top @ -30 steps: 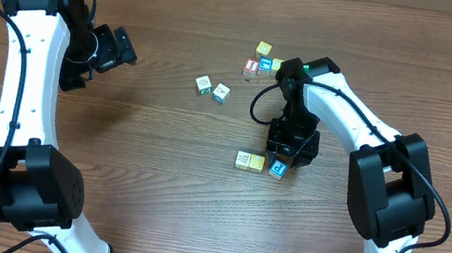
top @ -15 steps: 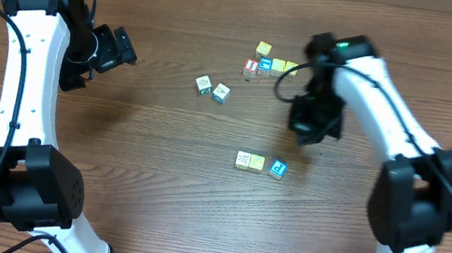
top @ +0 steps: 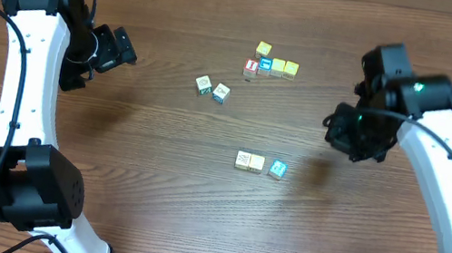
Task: Flip 5 blocks
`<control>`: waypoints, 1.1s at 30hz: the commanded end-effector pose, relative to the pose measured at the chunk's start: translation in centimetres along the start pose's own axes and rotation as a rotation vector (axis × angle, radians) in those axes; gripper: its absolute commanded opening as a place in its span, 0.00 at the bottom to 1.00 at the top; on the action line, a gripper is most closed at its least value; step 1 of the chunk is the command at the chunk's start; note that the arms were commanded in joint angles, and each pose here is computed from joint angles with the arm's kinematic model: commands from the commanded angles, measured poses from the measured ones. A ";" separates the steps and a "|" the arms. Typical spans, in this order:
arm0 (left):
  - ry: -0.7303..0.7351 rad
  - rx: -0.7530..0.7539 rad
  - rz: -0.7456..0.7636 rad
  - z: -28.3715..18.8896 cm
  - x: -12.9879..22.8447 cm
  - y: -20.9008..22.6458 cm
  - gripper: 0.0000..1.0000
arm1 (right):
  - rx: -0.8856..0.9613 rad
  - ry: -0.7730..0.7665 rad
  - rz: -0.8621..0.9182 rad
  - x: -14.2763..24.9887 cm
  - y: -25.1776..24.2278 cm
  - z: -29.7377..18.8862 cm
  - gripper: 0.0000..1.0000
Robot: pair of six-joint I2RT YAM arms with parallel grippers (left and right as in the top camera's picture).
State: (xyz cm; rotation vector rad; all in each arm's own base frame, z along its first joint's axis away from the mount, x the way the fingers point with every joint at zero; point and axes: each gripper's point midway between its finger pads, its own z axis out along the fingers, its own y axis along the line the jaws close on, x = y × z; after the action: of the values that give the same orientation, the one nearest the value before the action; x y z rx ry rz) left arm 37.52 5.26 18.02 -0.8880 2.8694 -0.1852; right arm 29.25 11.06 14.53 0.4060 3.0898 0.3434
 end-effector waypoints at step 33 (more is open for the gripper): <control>0.006 -0.010 -0.004 0.4 -0.1 0.1 1.00 | 0.029 -0.030 0.314 1.3 2.0 12.6 0.04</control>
State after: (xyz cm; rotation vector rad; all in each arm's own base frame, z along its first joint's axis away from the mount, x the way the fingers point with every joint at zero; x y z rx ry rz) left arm 37.53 5.27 18.02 -0.8879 2.8691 -0.1852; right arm 28.38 16.31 2.80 0.8199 3.0419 0.3339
